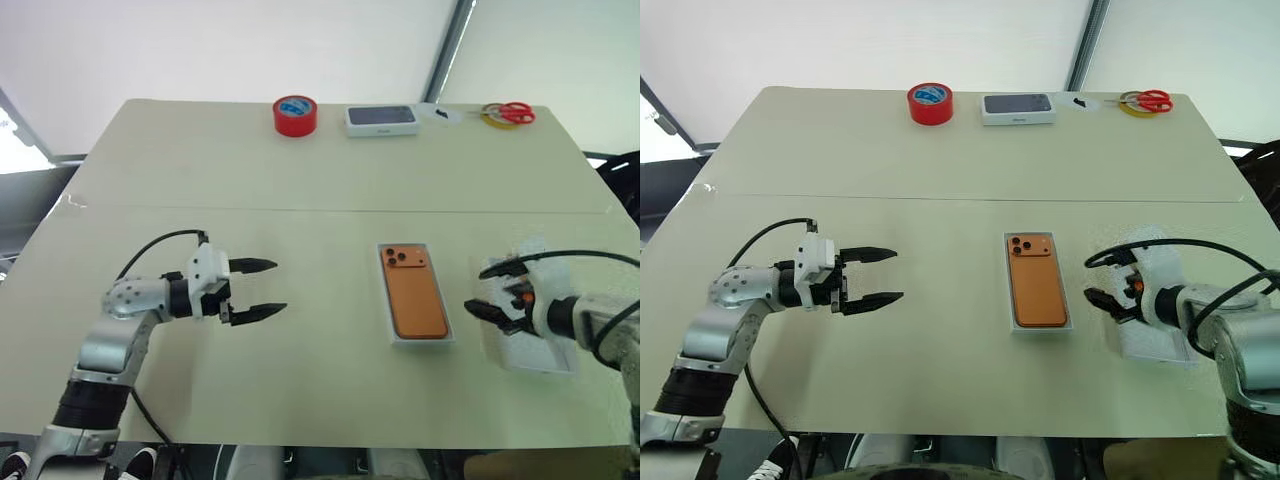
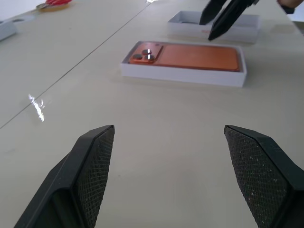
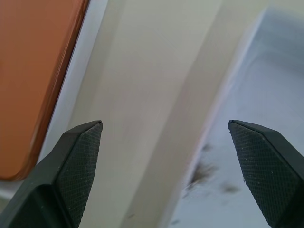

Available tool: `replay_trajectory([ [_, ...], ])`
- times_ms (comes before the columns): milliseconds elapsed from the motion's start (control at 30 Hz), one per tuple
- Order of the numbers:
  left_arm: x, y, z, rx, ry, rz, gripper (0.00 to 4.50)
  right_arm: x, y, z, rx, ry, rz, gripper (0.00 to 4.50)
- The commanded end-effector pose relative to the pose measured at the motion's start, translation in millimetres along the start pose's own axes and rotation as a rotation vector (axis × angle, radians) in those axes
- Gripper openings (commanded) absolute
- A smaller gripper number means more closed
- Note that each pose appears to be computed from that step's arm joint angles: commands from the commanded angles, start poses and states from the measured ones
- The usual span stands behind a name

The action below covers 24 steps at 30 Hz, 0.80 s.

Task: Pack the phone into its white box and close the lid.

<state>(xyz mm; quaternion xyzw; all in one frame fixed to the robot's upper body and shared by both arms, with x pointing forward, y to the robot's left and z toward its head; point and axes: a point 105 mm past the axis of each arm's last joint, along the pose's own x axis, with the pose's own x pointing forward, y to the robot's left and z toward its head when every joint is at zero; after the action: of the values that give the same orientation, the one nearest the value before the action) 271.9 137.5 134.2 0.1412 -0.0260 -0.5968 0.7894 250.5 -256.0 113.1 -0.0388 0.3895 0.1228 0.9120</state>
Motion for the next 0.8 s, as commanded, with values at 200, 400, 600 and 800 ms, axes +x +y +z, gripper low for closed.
replay_trajectory([
  [200, -4, -10, 17, 0.084, -0.058, -0.084, 3.87, -7, -6, 12, 0.007, 0.011, -0.001, 4.42],
  [400, -4, -16, 21, 0.105, -0.06, -0.118, 3.87, -8, 0, 9, 0.005, 0.066, 0.06, 4.42],
  [600, 0, -19, 21, 0.109, -0.064, -0.117, 3.87, -8, -3, 6, 0.005, 0.123, 0.04, 4.42],
  [800, 5, -20, 21, 0.108, -0.071, -0.092, 3.93, 3, -3, -5, 0.028, 0.161, -0.01, 3.1],
])
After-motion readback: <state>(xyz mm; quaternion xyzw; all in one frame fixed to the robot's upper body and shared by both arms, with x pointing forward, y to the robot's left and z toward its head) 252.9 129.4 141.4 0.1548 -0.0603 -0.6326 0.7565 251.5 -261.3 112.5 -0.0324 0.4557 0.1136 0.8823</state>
